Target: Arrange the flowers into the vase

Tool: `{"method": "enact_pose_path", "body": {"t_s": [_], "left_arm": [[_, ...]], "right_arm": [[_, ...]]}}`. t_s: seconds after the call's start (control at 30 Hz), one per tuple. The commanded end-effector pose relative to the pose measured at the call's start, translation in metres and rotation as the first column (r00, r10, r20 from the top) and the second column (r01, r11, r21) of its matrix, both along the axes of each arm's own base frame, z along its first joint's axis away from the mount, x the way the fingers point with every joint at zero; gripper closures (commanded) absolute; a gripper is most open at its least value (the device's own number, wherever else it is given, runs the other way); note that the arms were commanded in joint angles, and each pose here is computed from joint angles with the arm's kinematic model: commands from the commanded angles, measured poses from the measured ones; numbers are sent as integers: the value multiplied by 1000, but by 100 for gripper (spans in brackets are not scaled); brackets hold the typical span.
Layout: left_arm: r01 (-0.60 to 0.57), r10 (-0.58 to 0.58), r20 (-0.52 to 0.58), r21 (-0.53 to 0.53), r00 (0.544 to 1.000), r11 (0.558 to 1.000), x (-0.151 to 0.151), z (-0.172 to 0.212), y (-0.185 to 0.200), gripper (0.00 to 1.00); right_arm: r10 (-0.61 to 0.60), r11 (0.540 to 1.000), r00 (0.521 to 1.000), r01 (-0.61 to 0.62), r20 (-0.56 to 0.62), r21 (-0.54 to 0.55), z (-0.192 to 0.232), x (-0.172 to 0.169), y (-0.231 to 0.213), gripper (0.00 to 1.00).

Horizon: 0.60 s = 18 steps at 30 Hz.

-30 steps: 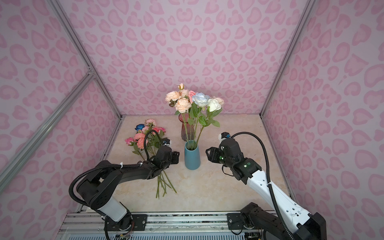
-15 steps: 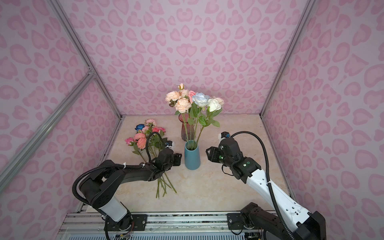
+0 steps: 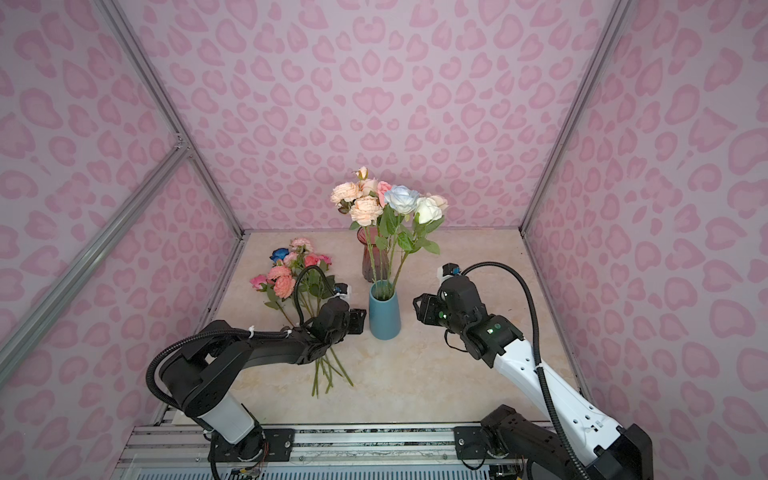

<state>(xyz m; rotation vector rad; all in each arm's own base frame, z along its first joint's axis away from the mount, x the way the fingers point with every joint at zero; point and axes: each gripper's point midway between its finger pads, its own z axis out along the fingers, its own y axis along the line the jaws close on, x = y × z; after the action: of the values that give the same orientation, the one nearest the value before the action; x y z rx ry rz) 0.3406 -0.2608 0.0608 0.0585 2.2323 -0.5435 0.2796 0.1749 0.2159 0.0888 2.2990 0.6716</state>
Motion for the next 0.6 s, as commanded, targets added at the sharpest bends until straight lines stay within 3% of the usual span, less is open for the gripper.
{"method": "enact_pose_path", "body": {"t_s": [0.0, 0.57], "left_arm": [[2, -1, 27, -12, 1000, 1000, 3, 4, -3, 61], [33, -32, 25, -26, 999, 999, -2, 2, -14, 63]], "right_arm": [[-7, 1000, 1000, 7, 5, -16, 0, 0, -3, 44], [-6, 1000, 1000, 7, 23, -20, 12, -1, -5, 44]]}}
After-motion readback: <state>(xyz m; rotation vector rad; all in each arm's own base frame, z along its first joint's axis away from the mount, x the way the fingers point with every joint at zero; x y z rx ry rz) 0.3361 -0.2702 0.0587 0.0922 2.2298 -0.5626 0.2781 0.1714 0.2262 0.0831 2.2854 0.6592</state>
